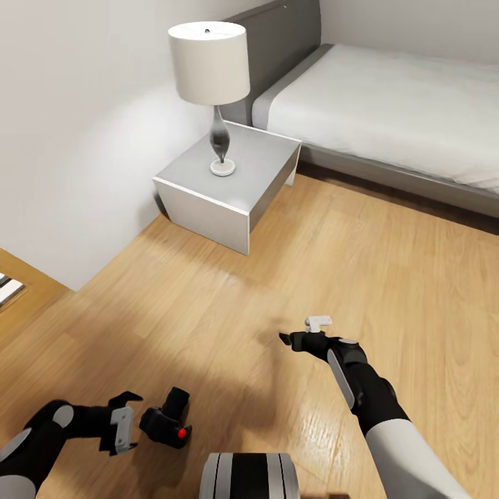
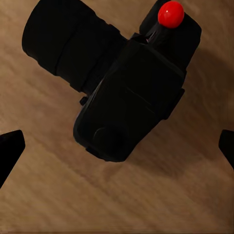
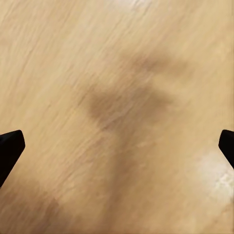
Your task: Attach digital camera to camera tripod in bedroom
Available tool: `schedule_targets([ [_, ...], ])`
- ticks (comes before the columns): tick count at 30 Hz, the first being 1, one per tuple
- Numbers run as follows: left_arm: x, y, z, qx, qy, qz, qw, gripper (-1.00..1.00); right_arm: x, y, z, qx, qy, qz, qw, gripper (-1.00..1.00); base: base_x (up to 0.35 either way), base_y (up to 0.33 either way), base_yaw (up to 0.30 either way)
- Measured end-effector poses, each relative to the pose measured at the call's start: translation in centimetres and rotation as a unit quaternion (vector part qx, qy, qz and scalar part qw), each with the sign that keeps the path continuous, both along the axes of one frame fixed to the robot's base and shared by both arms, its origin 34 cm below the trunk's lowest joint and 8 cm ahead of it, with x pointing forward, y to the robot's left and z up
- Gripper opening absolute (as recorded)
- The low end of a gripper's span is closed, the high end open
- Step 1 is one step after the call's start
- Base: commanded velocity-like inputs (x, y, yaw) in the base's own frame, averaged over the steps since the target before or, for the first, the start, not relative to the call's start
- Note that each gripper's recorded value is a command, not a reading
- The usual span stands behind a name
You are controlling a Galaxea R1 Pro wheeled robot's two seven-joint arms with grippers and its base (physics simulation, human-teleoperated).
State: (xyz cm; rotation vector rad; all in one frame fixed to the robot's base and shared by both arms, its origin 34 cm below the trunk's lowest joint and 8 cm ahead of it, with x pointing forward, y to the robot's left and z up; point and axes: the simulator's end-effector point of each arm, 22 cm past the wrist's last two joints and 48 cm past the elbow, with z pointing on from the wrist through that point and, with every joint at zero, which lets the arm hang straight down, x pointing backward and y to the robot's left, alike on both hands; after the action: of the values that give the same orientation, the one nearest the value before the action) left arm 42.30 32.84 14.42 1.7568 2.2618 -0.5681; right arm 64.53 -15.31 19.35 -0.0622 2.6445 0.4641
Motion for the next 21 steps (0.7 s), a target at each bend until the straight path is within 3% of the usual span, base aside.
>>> schedule_targets([
  [21,0.1,-2.1,-0.3,0.006,-0.002,-0.032,0.9995,1.00,-0.2,0.0,-0.2,0.001,0.003,0.001,1.0000,1.00,0.000,0.000,0.000],
])
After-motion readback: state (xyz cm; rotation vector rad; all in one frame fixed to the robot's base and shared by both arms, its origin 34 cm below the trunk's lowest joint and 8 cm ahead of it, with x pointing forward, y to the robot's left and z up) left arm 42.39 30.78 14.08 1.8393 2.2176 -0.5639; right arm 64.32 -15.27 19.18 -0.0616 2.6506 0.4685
